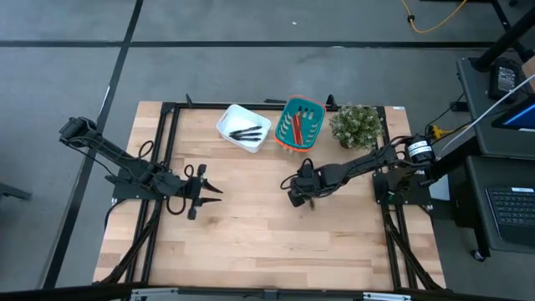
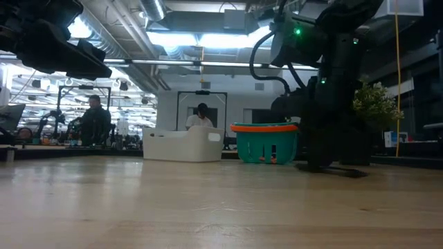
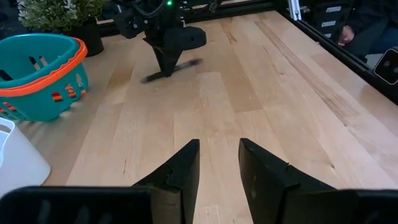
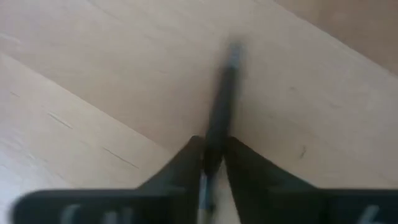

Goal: Sort pens & pencils
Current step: Put the black pen into the white bin

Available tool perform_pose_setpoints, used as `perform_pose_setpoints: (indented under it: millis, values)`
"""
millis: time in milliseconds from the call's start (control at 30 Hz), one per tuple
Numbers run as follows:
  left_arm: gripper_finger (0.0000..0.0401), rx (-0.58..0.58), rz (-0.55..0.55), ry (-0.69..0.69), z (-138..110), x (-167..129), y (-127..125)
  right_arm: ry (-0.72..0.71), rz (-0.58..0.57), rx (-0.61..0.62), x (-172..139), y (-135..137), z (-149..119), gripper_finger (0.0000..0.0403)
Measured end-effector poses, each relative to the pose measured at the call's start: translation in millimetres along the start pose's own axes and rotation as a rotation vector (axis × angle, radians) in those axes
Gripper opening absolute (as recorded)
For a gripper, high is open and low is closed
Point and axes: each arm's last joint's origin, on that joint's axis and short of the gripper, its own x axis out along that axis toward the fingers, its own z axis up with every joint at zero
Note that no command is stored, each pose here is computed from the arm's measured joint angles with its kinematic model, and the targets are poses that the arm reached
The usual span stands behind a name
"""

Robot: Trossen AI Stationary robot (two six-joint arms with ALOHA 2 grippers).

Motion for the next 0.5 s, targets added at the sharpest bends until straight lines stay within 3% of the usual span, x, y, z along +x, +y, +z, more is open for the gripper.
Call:
perform_pose_setpoints:
  millis: [100, 500]
  values:
    - [0.0105, -0.001, -0.001, 0.0, 0.0, 0.0, 0.0, 0.007, 0.0, -0.022, -0.1, 0.1, -0.8, 0.003]
    - [0.0105, -0.029, -0.004, 0.001, 0.0, 0.0, -0.1, -0.046, 0.018, -0.106, -5.3, 0.5, 1.0, 0.0029]
